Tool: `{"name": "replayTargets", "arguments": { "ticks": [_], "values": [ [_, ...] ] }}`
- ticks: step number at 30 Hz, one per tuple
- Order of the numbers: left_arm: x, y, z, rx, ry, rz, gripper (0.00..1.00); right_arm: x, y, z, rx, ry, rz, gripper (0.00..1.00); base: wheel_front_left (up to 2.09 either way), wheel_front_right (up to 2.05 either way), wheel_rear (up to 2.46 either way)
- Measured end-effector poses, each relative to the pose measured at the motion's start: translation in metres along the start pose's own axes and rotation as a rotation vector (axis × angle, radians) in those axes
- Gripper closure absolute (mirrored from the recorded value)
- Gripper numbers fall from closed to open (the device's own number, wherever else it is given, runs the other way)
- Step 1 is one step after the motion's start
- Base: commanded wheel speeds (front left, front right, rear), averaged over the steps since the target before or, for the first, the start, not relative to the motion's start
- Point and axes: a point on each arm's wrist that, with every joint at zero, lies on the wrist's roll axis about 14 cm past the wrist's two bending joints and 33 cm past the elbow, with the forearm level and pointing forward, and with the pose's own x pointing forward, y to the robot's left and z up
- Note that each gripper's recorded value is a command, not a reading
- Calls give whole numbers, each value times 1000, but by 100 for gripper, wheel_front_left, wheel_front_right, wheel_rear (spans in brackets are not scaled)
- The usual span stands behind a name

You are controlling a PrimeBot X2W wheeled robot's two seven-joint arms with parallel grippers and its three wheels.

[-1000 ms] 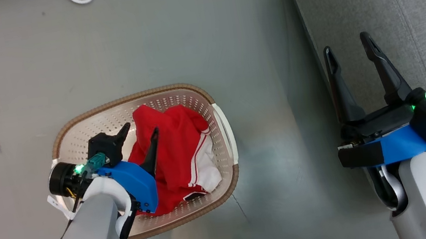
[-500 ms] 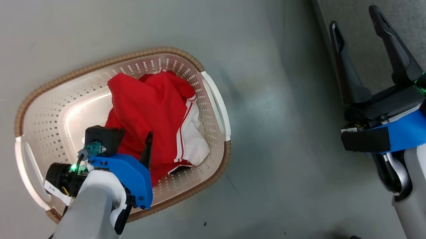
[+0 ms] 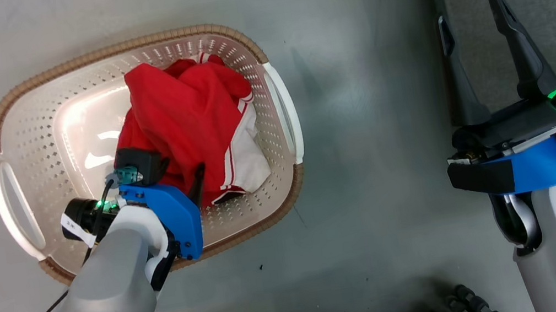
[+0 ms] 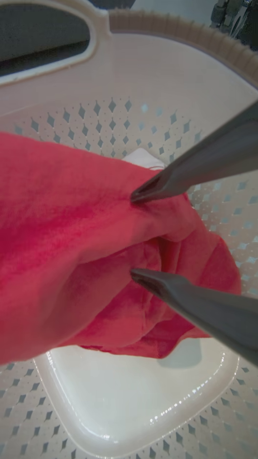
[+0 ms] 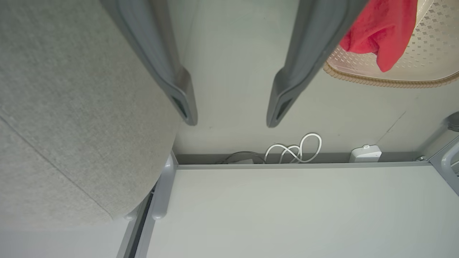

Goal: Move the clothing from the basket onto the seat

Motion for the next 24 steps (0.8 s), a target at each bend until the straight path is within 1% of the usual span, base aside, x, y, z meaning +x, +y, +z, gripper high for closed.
{"name": "replayTargets", "arguments": {
  "ticks": [13,14,15,16,24],
  "values": [
    [25,0,-3,10,6,-35,0,3,-3,-24,-5,44,-6,0,0,0,0],
    [26,-1,-4,15,14,-37,9,3,-4,-25,-6,46,-7,0,0,0,0],
    [27,-1,-6,15,20,-38,58,3,-4,-25,-7,47,-8,0,0,0,0],
    [28,-1,-6,17,21,-41,100,3,-4,-26,-7,49,-8,0,0,0,0],
    [29,-5,-2,26,16,-57,100,2,-4,-25,-6,46,-9,0,0,0,0]
  ]
}}
